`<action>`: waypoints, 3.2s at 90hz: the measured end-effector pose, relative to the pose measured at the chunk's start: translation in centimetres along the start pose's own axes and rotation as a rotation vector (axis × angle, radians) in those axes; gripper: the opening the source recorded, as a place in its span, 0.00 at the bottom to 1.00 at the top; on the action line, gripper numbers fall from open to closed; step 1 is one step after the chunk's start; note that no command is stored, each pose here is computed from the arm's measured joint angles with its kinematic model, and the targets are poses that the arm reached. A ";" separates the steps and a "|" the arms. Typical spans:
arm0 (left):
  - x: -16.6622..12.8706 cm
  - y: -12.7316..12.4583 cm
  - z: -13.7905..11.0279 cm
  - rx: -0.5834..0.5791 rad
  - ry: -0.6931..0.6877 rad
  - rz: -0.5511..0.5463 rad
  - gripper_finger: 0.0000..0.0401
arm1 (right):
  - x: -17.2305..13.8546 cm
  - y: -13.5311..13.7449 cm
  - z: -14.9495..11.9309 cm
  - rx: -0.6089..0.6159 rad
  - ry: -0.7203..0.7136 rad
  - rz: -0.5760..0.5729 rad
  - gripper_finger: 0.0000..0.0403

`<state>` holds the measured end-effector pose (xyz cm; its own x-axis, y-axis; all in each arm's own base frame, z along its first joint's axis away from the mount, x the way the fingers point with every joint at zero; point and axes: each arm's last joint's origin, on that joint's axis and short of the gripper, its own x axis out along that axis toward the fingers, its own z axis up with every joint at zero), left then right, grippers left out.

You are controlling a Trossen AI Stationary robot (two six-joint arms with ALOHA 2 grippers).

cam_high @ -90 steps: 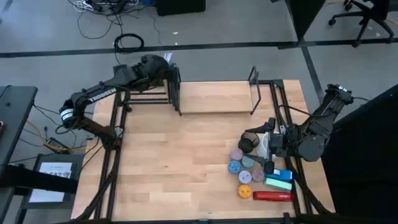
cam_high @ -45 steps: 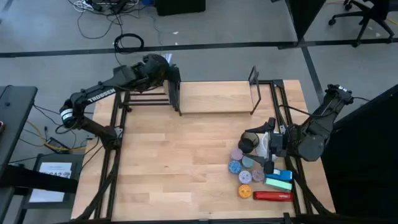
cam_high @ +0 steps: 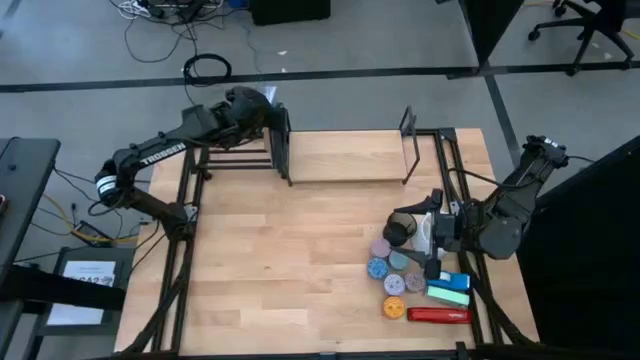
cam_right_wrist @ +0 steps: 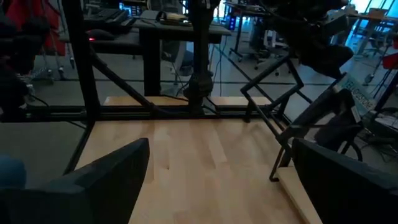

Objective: Stock shelves
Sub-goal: Remove the brown book from the bookshelf

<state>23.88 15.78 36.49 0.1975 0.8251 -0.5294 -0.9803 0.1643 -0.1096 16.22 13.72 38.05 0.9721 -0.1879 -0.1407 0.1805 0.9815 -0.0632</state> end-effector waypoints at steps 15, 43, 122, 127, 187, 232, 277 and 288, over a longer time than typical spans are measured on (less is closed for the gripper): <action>-0.5 -0.1 0.6 -0.009 -0.008 -0.013 0.36 | 0.0 0.0 0.0 0.001 0.000 0.000 0.90; -0.3 -0.7 0.6 -0.004 -0.006 -0.025 0.36 | 0.7 0.5 -0.4 -0.019 0.015 -0.016 0.90; 1.8 -0.5 -0.8 0.148 0.075 0.108 0.13 | 1.6 0.8 -0.9 -0.051 0.034 -0.039 0.90; 2.3 -0.7 -0.9 0.155 0.079 0.114 0.08 | 1.6 0.8 -0.9 -0.051 0.034 -0.039 0.90; -11.7 -0.4 5.1 0.288 -0.208 -0.117 0.00 | 1.4 0.9 -0.9 -0.048 0.033 -0.031 0.90; -21.1 -3.7 -7.1 0.323 0.196 -0.832 0.00 | 1.5 1.0 -0.9 -0.053 0.035 -0.031 0.90; -10.4 2.7 -28.7 -0.140 0.553 -0.742 0.00 | 1.2 1.3 -1.0 -0.058 0.035 -0.015 0.90; -9.5 4.0 -29.5 -0.139 0.563 -0.713 0.00 | 1.3 1.2 -1.0 -0.059 0.037 -0.021 0.90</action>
<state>18.19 -7.36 16.33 0.7636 0.1622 -0.6250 -0.6234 0.4370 -0.6483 17.60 14.62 36.82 0.9619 -0.2102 -0.1747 0.1902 0.9738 -0.1248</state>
